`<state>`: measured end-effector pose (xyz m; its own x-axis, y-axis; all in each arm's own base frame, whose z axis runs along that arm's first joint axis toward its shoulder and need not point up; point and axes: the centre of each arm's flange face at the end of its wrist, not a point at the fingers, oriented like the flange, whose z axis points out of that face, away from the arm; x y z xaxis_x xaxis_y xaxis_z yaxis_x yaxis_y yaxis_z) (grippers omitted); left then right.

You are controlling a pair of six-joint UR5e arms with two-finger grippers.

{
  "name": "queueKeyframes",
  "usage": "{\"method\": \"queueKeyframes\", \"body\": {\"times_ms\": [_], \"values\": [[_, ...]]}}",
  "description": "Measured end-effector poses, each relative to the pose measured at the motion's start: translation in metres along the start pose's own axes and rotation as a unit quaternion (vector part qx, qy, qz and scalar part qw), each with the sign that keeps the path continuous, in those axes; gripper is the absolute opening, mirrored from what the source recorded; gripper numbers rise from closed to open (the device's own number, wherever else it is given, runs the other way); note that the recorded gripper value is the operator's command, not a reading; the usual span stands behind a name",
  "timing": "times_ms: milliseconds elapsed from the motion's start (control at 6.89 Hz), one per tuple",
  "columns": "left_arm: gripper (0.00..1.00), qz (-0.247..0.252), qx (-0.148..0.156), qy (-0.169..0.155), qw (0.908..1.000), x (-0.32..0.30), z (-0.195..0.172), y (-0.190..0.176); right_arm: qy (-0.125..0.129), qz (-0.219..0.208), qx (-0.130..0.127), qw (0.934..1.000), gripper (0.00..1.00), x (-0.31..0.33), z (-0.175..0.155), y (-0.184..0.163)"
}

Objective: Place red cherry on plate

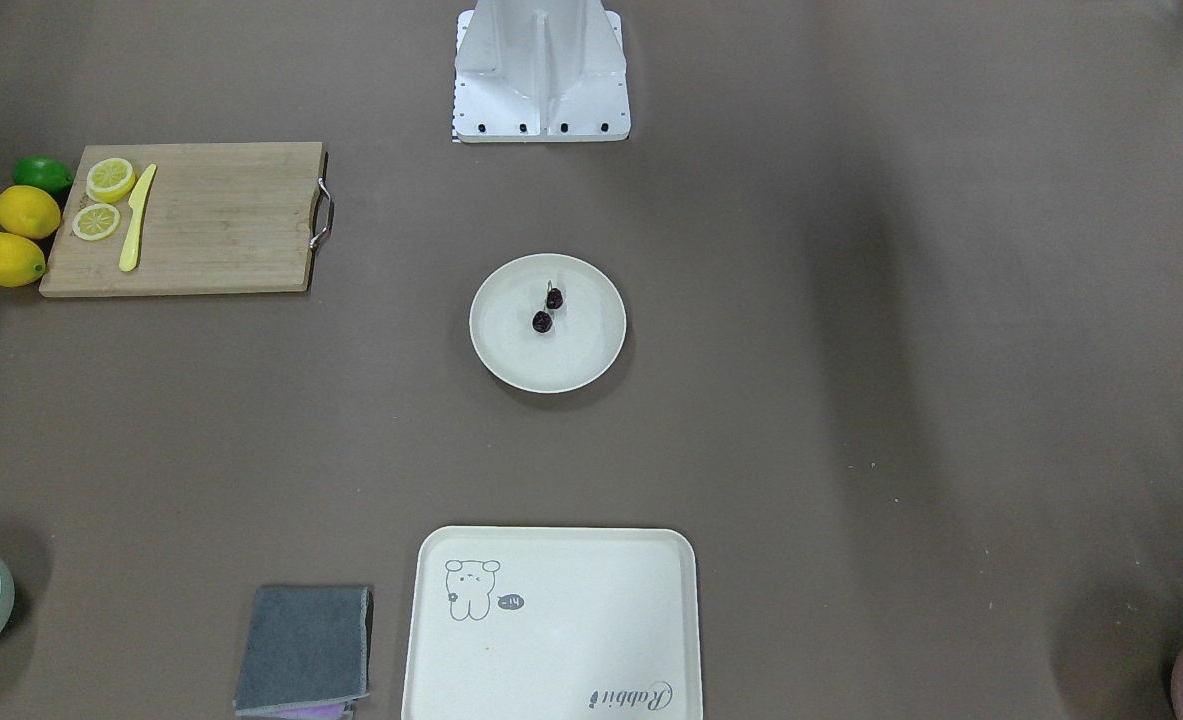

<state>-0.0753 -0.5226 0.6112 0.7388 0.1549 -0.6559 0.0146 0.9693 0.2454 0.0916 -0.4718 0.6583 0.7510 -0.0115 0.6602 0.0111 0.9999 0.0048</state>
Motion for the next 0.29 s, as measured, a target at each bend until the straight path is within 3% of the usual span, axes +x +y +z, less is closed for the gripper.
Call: {"method": "queueKeyframes", "body": {"times_ms": [290], "values": [[0.98, 0.000, 0.000, 0.000, 1.0000, 0.0003, -0.0003, -0.0002, 0.000, 0.001, 0.000, 1.0000, 1.00, 0.0010, -0.0003, 0.0006]]}}
